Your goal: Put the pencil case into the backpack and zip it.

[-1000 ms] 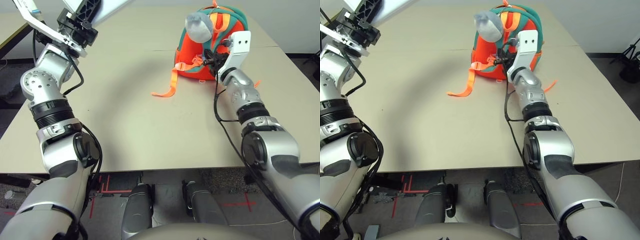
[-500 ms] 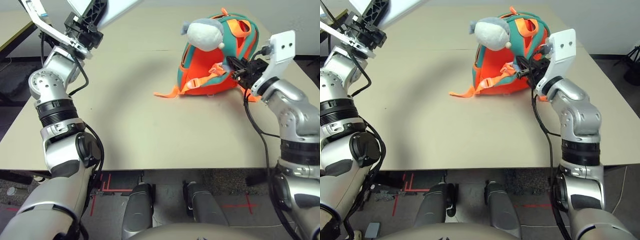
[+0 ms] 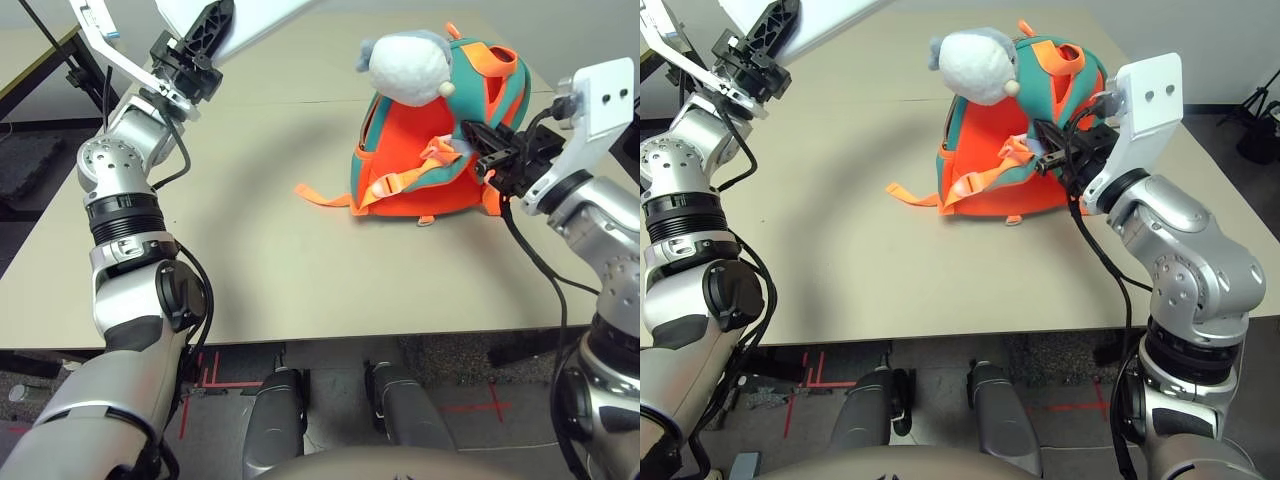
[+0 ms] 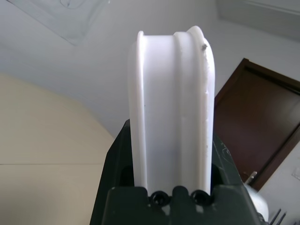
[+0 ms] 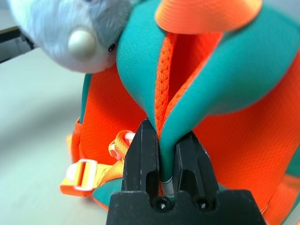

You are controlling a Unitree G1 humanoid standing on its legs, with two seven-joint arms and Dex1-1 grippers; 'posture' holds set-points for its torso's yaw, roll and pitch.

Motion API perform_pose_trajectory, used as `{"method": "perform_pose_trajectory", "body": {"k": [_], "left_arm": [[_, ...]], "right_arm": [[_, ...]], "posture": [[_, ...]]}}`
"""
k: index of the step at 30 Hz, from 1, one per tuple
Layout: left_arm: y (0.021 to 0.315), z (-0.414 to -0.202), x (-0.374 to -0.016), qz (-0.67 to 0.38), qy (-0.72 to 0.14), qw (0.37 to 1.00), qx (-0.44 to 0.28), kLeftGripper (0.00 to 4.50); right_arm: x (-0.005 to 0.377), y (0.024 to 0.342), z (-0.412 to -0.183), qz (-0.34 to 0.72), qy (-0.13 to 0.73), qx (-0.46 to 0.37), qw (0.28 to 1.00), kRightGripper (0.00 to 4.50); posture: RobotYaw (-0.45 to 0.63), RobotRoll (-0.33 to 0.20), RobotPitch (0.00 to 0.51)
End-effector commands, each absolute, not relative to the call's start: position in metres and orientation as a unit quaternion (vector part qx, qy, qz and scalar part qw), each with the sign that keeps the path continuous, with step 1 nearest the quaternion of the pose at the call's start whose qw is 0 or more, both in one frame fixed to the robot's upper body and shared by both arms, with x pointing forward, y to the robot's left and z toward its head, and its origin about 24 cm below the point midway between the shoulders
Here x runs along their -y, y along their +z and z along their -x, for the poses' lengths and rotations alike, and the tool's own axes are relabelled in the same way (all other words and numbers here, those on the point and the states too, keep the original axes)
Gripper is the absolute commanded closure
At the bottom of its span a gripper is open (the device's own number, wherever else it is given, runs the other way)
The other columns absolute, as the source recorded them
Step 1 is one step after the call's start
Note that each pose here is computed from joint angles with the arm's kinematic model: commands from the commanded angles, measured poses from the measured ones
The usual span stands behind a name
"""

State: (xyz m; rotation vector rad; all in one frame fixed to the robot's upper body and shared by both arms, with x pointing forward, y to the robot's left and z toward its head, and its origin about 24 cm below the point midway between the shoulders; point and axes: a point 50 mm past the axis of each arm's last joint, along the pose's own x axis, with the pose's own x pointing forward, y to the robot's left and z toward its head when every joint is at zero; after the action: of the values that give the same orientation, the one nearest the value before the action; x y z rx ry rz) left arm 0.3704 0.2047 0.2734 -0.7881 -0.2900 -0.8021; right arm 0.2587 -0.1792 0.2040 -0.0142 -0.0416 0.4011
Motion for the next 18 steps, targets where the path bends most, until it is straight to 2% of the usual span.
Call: {"method": "perform_pose_trajectory", "body": {"k": [1, 5, 12, 18], "left_arm": [[0.282, -0.368, -0.198, 0.354, -0.413, 0.827, 0.144, 3.17], [0.281, -0.364, -0.196, 0.325, -0.442, 0.827, 0.124, 3.17], [0.286, -0.355, -0.193, 0.225, -0.517, 0.822, 0.078, 3.17], [0.291, -0.356, -0.189, 0.183, -0.55, 0.813, 0.055, 3.17]], "right_arm": [[0.182, 0.189, -0.263, 0.014, 0.188, 0.013, 0.982, 4.41], [0.184, 0.172, -0.271, 0.024, 0.188, 0.0, 0.982, 4.41], [0.185, 0.166, -0.281, 0.033, 0.194, 0.002, 0.981, 4.41], [0.183, 0.16, -0.284, 0.033, 0.199, 0.0, 0.979, 4.41]], "posture": [[-0.23, 0.0, 0.099], [-0.22, 0.0, 0.099], [-0.21, 0.0, 0.098], [-0.2, 0.0, 0.095]]}}
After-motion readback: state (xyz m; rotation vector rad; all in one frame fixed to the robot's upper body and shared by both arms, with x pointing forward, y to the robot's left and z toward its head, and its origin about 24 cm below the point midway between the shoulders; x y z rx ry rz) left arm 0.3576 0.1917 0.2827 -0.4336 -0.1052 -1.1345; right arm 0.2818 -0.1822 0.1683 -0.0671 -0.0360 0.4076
